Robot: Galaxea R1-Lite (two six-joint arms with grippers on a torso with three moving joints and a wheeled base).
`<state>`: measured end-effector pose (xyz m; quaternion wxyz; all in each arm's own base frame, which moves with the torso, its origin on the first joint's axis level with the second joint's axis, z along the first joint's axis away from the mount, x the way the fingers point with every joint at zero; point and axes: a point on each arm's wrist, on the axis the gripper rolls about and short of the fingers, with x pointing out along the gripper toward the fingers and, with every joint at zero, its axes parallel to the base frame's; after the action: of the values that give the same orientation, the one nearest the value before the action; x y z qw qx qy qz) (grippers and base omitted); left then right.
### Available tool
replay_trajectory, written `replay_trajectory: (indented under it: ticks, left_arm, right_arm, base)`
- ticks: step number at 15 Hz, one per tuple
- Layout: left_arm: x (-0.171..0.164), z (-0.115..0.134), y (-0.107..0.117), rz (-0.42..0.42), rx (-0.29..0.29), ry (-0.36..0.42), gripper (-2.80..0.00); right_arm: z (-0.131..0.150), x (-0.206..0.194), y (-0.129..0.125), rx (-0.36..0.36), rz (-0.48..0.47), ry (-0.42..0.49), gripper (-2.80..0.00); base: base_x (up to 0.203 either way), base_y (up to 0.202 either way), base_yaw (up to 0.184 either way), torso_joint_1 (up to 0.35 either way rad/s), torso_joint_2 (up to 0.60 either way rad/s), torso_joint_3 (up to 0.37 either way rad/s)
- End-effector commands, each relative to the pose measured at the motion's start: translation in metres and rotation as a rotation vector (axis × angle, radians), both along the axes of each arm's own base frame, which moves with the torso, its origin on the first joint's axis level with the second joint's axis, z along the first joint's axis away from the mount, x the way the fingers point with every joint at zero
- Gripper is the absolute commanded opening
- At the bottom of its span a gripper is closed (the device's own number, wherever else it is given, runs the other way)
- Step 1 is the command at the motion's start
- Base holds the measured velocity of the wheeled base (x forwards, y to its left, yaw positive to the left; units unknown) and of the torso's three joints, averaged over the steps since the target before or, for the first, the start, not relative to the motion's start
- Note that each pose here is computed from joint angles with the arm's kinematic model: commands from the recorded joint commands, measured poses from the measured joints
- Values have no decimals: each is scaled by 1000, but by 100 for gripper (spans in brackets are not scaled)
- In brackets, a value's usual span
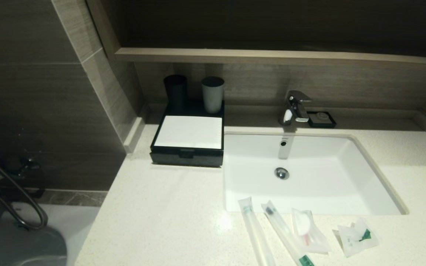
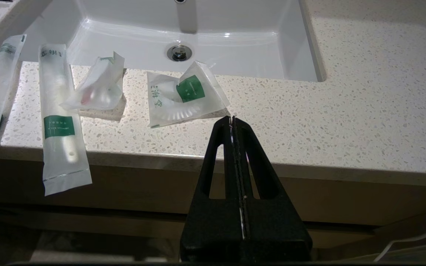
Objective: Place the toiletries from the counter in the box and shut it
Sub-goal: Open the drawer
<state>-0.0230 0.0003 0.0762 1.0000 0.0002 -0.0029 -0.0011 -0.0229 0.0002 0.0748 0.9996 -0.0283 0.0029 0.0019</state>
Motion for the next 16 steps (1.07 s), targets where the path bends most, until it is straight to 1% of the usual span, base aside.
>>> replay_trajectory:
  ticks: [1,16]
  left_arm:
    - [0,0,0,1,0,0,-280]
    - [0,0,0,1,0,1,-280]
  right_arm:
    - [0,0,0,0,1,0,-280]
    - [0,0,0,-2,1,-3,-280]
  base:
    - [0,0,0,0,0,0]
    - [0,0,0,0,0,0]
